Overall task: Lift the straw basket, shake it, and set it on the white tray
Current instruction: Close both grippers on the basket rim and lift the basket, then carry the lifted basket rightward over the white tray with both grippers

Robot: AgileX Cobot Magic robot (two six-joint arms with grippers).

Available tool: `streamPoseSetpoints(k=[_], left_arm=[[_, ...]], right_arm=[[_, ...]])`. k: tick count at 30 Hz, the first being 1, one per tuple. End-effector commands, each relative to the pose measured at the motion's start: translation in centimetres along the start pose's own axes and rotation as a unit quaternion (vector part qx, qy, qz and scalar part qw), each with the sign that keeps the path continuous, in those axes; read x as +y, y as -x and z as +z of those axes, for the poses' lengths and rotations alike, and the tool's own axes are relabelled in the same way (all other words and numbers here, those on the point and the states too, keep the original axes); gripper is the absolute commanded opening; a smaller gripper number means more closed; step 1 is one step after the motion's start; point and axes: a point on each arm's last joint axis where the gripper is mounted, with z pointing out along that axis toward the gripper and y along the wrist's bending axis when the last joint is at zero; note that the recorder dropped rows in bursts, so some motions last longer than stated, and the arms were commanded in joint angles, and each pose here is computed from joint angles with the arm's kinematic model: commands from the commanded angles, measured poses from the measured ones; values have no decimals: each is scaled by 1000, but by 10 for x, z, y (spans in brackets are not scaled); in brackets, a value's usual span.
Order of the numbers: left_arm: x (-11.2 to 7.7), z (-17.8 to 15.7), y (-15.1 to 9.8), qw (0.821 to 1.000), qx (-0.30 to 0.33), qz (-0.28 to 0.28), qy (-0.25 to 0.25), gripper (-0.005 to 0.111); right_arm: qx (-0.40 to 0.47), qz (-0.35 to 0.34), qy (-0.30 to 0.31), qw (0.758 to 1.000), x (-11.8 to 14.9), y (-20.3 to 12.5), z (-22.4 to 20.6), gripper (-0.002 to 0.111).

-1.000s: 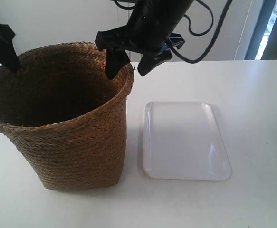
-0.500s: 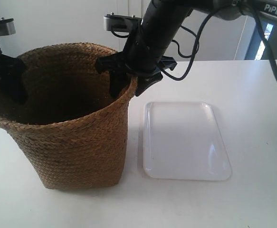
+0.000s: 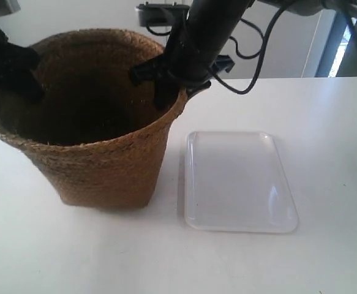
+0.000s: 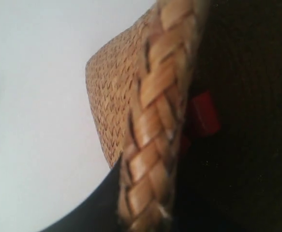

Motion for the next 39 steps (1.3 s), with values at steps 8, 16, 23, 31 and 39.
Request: streamPoseSetpoints(k=[8, 16, 23, 31, 39], left_arm=[[-75, -29, 9, 974, -197, 108, -4, 0], [-88, -9, -20, 947, -299, 113, 37, 0], [-75, -3, -67, 938, -323, 102, 74, 0], [-62, 9, -113, 933, -330, 101, 106, 0], [-57, 11, -120, 923, -347, 106, 125, 0]], right_arm=[[-161, -43, -100, 981, 0, 3, -95, 0], [-260, -29, -142, 955, -4, -35, -120, 0], [-329, -20, -103, 938, 1, -89, -96, 0], [-377, -63, -54, 922, 12, -125, -45, 0], [-430, -152, -82, 886, 13, -124, -46, 0]])
